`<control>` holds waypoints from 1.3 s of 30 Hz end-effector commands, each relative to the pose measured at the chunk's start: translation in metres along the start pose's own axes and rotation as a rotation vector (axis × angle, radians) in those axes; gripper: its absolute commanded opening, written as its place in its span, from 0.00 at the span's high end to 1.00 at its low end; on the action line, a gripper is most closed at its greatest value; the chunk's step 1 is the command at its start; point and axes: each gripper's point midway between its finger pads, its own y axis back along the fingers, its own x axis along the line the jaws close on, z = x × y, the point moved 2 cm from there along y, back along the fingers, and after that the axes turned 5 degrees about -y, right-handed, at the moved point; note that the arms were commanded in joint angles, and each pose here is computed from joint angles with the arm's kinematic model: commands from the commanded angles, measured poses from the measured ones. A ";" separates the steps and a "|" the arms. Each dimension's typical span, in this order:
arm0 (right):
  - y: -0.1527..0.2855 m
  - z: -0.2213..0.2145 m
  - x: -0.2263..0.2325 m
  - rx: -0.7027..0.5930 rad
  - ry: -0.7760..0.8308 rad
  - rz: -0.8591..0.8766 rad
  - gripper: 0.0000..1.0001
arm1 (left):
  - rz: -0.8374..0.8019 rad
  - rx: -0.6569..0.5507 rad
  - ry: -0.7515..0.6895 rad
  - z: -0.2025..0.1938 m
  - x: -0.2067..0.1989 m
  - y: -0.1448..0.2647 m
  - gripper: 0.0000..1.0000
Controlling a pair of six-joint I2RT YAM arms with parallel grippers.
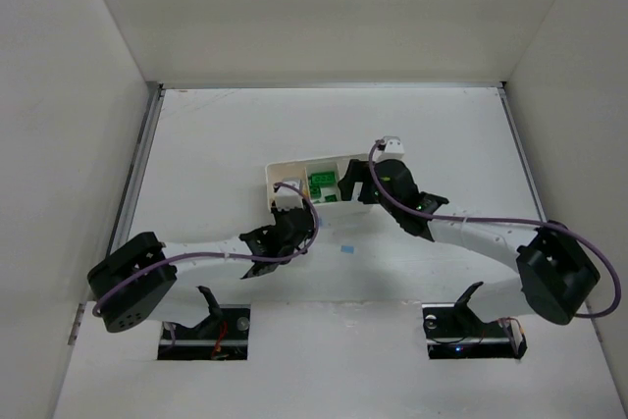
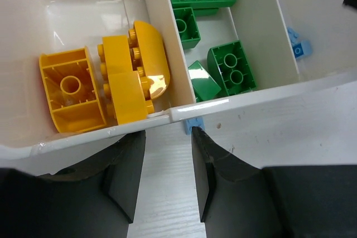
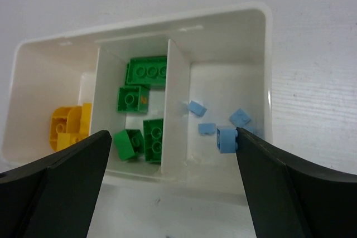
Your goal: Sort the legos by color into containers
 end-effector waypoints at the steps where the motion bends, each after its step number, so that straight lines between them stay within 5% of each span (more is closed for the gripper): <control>1: 0.012 0.018 0.014 -0.059 -0.027 0.040 0.02 | -0.004 -0.044 0.002 0.014 0.003 -0.001 0.64; 4: 0.026 0.025 0.020 -0.095 -0.043 0.067 0.00 | -0.009 -0.047 0.006 0.016 0.004 0.000 0.64; 8: -0.003 -0.030 0.002 0.059 -0.017 -0.011 0.00 | -0.016 -0.060 0.022 0.019 0.003 0.001 0.64; 13: 0.022 0.014 0.020 -0.085 -0.064 0.059 0.00 | -0.049 -0.054 0.035 0.020 -0.002 0.003 0.64; 17: -0.004 -0.032 0.006 0.048 -0.019 0.003 0.00 | -0.049 -0.051 0.043 0.019 -0.003 0.002 0.64; 21: 0.022 0.012 0.026 -0.080 -0.045 0.050 0.00 | -0.059 -0.043 0.036 0.017 -0.006 0.001 0.64; 25: 0.014 -0.003 0.015 -0.043 -0.007 0.024 0.00 | -0.061 -0.047 0.048 0.019 -0.007 0.002 0.64; 29: 0.035 0.035 0.029 -0.155 -0.038 0.101 0.00 | -0.091 -0.046 0.051 0.019 -0.017 0.005 0.64; 32: 0.056 0.059 0.036 -0.235 -0.047 0.146 0.14 | -0.121 -0.038 0.055 0.017 -0.030 0.009 0.64; 35: 0.068 0.058 0.029 -0.240 -0.061 0.150 0.66 | -0.140 -0.031 0.045 0.014 -0.042 0.008 0.66; 36: 0.070 0.054 0.025 -0.231 -0.063 0.144 0.75 | -0.139 -0.027 0.039 0.011 -0.043 0.008 0.67; 39: 0.077 0.035 0.014 -0.193 -0.076 0.133 0.80 | -0.124 -0.014 0.022 0.005 -0.044 0.003 0.67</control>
